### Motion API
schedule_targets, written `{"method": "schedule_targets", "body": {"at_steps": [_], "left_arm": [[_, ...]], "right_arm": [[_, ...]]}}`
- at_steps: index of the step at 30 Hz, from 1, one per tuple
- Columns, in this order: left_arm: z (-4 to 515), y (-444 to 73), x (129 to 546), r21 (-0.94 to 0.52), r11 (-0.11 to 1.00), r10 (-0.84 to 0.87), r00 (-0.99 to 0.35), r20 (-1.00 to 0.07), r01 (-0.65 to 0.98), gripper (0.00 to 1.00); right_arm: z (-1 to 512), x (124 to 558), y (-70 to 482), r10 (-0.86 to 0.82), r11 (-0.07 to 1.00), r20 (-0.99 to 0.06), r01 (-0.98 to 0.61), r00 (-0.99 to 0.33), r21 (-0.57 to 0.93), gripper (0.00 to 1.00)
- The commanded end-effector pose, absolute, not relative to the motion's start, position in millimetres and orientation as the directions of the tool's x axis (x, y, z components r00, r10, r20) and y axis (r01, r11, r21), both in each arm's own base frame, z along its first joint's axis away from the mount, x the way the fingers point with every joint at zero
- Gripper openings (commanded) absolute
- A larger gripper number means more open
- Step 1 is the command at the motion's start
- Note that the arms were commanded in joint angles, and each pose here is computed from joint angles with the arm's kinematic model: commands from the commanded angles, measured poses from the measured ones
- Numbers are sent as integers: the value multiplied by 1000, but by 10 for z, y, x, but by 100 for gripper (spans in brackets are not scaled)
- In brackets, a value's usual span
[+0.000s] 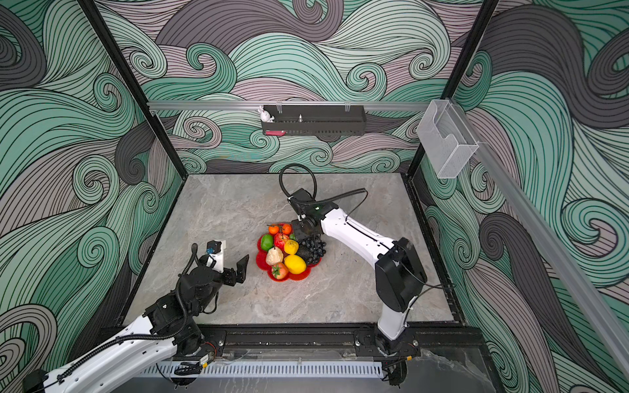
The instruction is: Place and organize the fake fruits in the fruit bowl
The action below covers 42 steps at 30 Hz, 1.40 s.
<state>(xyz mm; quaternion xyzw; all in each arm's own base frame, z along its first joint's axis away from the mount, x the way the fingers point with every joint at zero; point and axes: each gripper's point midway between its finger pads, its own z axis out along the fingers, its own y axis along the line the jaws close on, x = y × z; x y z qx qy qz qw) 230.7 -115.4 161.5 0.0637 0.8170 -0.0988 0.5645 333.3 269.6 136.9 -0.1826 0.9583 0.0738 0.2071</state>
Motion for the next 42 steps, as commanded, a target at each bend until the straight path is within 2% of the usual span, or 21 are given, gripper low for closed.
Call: {"method": "schedule_targets", "body": {"at_steps": [1, 4, 15, 20, 26, 31, 37, 42], "left_arm": [[1666, -1134, 2320, -103, 973, -27, -343, -939, 205, 99], [1663, -1135, 2323, -103, 974, -27, -344, -939, 204, 99], [1657, -1131, 2328, -96, 975, -22, -344, -939, 201, 99], [1654, -1118, 2332, -88, 977, -16, -342, -940, 196, 99], [1673, -1096, 2331, -82, 978, -15, -329, -944, 192, 99], [1730, -1031, 2351, -69, 984, -19, -288, -957, 164, 99], [1995, -729, 2428, -126, 991, -131, -209, -969, -37, 99], [2268, -429, 2539, -130, 957, -151, -63, -987, -260, 99]], "right_arm": [[1413, 3434, 2724, -303, 926, -439, -370, -846, 75, 0], [1380, 3439, 2758, -308, 922, -430, -377, -849, 84, 1], [1513, 3466, 2741, -309, 921, -462, -383, -831, 72, 31], [1697, 3426, 2663, -299, 924, -491, -377, -818, 65, 41], [2141, 3298, 2420, -286, 927, -587, -374, -758, 32, 55], [2498, 3198, 2005, -266, 944, -715, -324, -647, -58, 72], [2793, 3118, 1350, -194, 980, -848, -138, -494, -144, 97], [2845, 3109, 1020, -185, 982, -920, -42, -345, -182, 100]]}}
